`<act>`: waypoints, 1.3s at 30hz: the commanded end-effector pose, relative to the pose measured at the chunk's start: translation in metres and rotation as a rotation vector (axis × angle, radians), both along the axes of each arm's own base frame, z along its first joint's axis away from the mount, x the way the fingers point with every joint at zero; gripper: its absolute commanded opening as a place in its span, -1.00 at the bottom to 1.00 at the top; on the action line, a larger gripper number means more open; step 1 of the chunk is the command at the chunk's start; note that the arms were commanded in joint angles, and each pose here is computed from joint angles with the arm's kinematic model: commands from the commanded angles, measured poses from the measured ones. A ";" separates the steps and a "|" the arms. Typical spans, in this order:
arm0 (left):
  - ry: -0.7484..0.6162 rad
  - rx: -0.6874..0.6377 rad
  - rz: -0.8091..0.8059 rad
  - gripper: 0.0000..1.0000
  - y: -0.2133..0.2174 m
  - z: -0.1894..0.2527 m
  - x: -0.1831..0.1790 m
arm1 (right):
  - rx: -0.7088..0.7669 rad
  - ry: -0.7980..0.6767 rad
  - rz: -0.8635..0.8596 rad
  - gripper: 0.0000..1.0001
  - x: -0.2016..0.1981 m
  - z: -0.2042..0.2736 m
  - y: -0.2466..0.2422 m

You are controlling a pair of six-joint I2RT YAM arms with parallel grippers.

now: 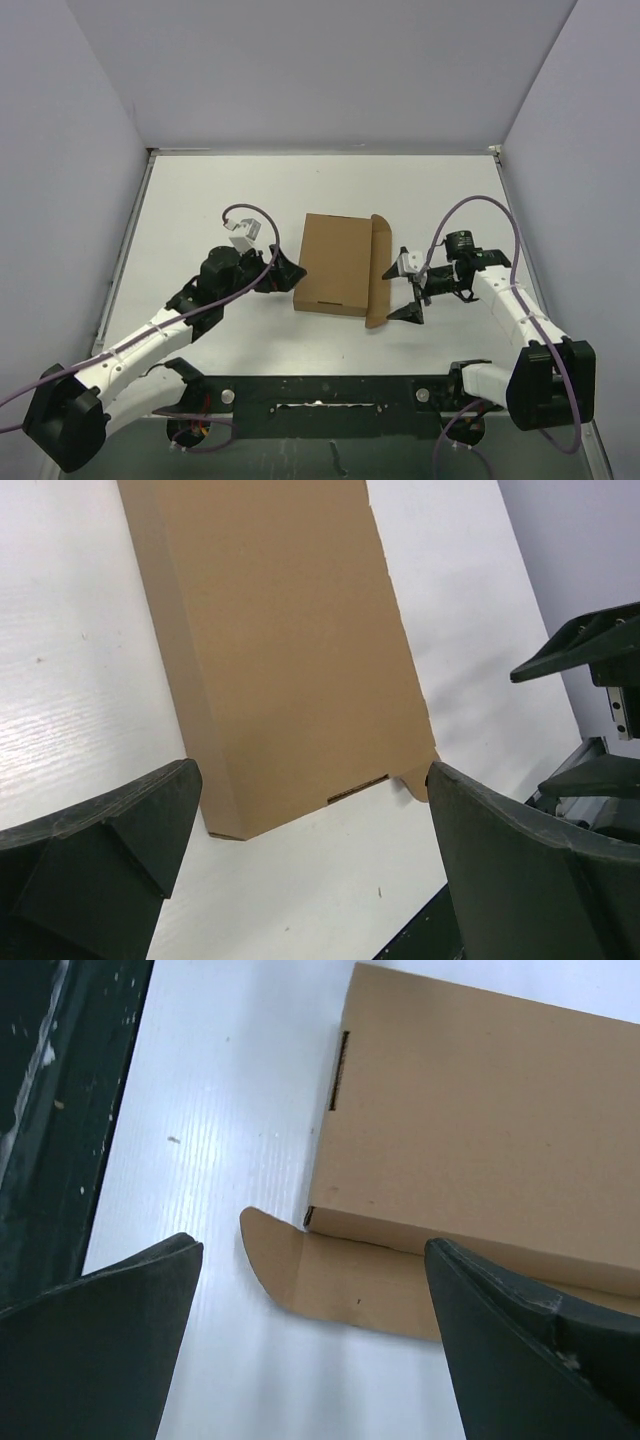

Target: Fold the paper box

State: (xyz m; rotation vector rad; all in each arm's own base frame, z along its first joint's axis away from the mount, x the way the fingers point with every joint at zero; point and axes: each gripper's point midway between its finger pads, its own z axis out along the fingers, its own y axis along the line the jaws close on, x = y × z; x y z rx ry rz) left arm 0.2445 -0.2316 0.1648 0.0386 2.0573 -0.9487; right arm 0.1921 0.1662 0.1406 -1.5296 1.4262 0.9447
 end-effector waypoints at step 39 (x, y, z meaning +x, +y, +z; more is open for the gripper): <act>0.089 0.106 0.027 0.75 -0.031 -0.065 0.058 | -0.395 -0.253 0.335 -0.55 -0.019 -0.098 0.019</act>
